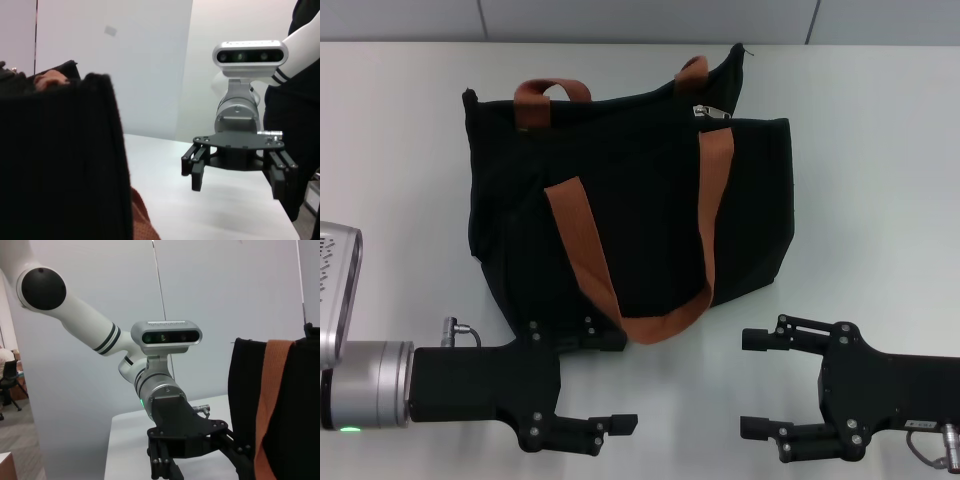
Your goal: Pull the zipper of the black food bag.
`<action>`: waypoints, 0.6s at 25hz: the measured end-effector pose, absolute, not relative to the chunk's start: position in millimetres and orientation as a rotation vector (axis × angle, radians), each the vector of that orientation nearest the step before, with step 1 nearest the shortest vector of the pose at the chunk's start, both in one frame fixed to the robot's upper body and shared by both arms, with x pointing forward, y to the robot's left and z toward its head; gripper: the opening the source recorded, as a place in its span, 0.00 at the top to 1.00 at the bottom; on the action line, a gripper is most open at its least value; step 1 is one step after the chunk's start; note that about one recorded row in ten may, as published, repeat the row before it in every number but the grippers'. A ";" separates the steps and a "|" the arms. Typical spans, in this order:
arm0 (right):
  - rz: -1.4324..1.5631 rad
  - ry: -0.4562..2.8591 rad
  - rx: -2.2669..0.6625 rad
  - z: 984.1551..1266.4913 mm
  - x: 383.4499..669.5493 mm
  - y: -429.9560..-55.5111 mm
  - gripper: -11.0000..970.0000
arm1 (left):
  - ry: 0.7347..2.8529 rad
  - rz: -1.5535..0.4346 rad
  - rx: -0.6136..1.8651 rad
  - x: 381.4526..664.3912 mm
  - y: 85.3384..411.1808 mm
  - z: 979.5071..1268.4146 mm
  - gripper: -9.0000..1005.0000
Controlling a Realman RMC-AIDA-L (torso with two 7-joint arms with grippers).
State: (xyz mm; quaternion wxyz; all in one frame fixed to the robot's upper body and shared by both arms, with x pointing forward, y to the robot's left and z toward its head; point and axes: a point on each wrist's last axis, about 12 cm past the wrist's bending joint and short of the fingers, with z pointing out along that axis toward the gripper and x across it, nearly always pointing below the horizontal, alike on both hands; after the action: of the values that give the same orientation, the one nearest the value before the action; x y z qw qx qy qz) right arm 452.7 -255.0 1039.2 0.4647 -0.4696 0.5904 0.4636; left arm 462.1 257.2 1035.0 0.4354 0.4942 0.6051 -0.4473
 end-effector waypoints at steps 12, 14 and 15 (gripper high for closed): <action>1.126 1.463 -1.178 1035.6 453.3 -253.2 0.16 | 1.461 -1.158 1.205 457.1 261.3 1041.2 0.18; 1.126 1.462 -1.179 1035.6 453.4 -253.2 0.16 | 1.452 -1.164 1.197 456.4 263.1 1042.8 0.18; 1.126 1.462 -1.179 1035.7 453.4 -253.2 0.16 | 1.449 -1.166 1.192 456.0 264.2 1043.5 0.18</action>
State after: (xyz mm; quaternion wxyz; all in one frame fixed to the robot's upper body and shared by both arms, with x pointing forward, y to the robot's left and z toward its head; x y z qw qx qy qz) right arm 453.4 -253.2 1035.7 0.4582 -0.4784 0.5935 0.4571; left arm 456.0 264.2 1043.5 0.4498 0.4819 0.5859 -0.4714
